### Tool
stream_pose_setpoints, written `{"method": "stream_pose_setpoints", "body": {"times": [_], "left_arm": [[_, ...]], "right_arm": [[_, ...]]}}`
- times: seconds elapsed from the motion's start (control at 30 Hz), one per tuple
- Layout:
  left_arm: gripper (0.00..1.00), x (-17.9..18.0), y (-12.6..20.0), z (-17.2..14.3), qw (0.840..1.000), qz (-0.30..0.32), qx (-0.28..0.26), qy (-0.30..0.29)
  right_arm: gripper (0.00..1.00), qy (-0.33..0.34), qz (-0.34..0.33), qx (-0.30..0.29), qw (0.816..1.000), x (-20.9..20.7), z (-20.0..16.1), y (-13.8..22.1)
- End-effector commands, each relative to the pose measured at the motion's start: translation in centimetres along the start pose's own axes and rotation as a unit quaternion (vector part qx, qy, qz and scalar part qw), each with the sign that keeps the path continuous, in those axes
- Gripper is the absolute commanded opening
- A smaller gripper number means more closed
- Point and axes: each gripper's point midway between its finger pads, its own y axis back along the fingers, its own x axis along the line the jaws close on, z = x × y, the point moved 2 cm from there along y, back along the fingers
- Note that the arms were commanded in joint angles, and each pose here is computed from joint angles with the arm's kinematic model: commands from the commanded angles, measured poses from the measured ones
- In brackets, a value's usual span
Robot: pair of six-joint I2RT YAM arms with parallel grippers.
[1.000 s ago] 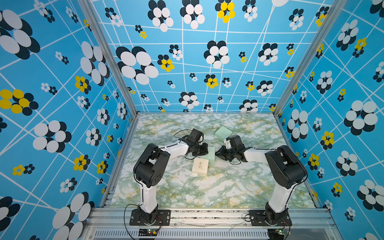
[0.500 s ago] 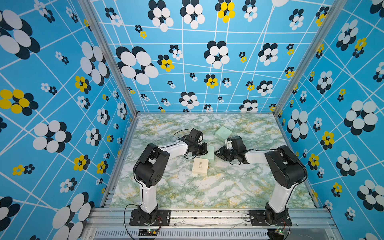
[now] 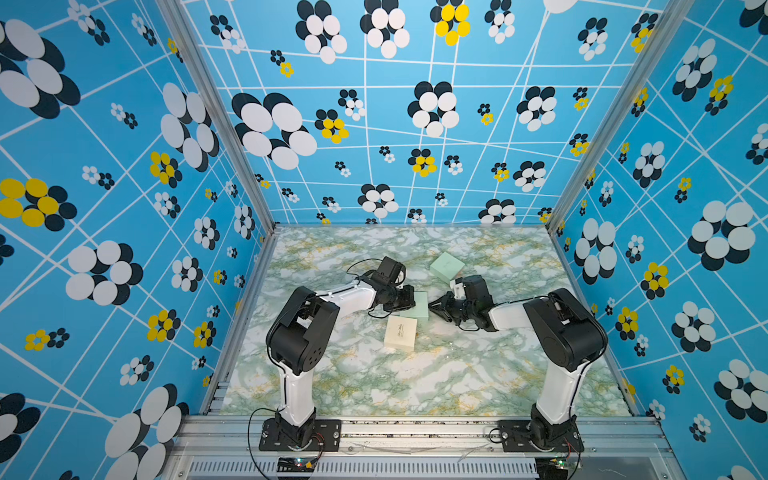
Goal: Take out the earrings from the drawer-style jewelry box
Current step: Open the drawer in the jewelry box.
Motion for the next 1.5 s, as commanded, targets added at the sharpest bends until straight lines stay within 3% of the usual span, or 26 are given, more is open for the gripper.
{"method": "stream_pose_setpoints", "body": {"times": [0.0, 0.83, 1.47], "left_arm": [[0.0, 2.4, -1.2, -1.9, 0.999, 0.027, 0.032, 0.02], [0.0, 2.5, -1.3, -2.0, 0.999, 0.027, 0.033, 0.02], [0.0, 2.5, -1.2, -2.0, 0.999, 0.028, 0.031, 0.02]], "right_arm": [[0.2, -0.021, -0.004, 0.011, 1.0, -1.3, -0.7, -0.4], [0.22, -0.09, 0.095, -0.021, 0.991, -1.2, 0.3, -0.6], [0.14, -0.093, 0.076, -0.014, 0.993, -2.0, -0.1, -0.5]]}}
